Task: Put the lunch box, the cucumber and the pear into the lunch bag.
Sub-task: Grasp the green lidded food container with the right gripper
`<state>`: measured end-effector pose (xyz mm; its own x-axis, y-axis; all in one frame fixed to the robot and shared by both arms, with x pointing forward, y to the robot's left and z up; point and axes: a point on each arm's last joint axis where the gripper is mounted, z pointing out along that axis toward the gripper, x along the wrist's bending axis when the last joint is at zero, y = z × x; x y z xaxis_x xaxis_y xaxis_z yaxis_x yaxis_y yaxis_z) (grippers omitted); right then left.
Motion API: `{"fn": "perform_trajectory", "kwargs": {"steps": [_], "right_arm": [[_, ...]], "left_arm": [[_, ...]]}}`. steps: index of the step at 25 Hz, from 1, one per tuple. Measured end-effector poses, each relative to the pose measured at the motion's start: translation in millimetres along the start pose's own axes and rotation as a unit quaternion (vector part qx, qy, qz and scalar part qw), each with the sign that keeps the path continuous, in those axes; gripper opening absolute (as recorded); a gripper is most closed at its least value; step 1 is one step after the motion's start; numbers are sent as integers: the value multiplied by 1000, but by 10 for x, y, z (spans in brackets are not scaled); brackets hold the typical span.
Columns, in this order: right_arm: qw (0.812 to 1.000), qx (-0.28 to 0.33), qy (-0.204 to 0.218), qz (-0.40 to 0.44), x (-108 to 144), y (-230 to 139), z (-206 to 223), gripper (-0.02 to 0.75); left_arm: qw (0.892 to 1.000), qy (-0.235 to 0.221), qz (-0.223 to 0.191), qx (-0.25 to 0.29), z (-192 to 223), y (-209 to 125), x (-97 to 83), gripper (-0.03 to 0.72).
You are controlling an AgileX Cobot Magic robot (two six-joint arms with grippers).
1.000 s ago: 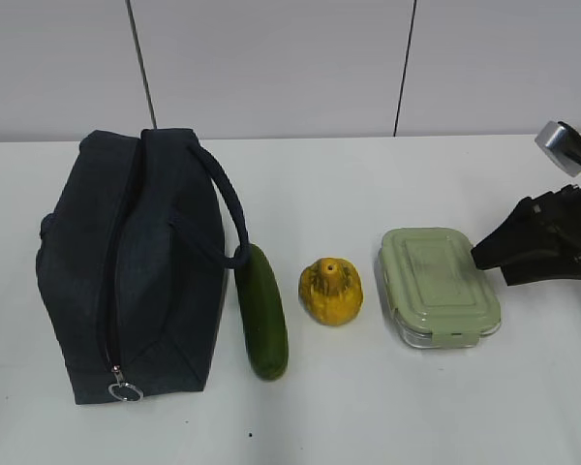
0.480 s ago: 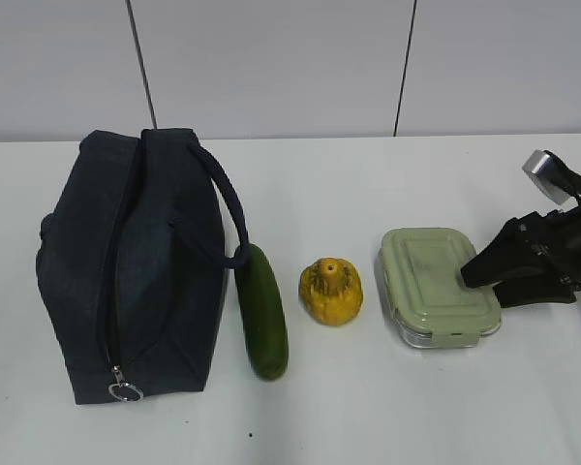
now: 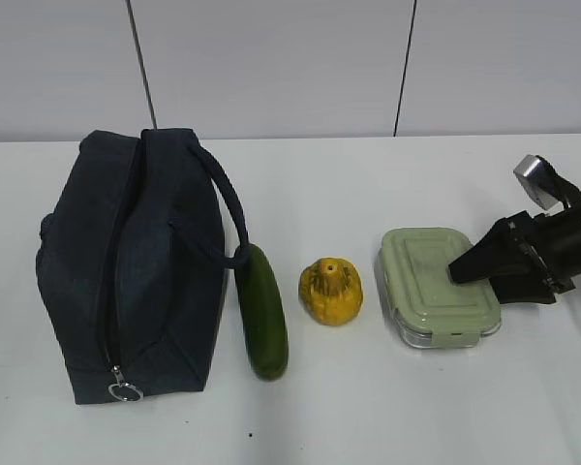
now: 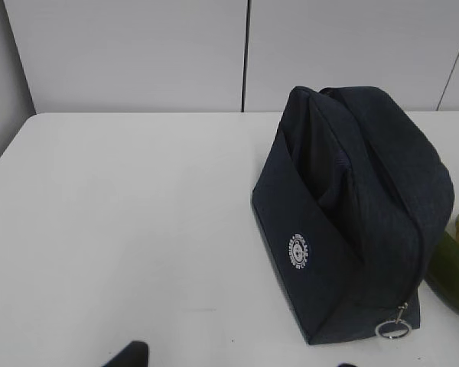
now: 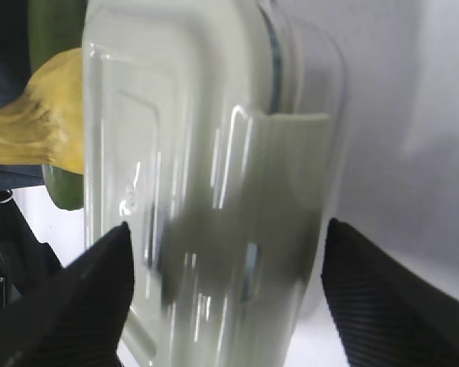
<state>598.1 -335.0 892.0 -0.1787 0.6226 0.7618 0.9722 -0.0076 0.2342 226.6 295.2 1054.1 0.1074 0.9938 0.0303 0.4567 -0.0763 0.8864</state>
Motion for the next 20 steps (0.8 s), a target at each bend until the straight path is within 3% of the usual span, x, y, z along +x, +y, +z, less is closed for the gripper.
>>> {"fn": "perform_trajectory", "kwargs": {"steps": [20], "right_arm": [[1000,-15,9,-10,9,26,5,592]], "left_arm": [[1000,0,0,0,0,0,0,435]]}}
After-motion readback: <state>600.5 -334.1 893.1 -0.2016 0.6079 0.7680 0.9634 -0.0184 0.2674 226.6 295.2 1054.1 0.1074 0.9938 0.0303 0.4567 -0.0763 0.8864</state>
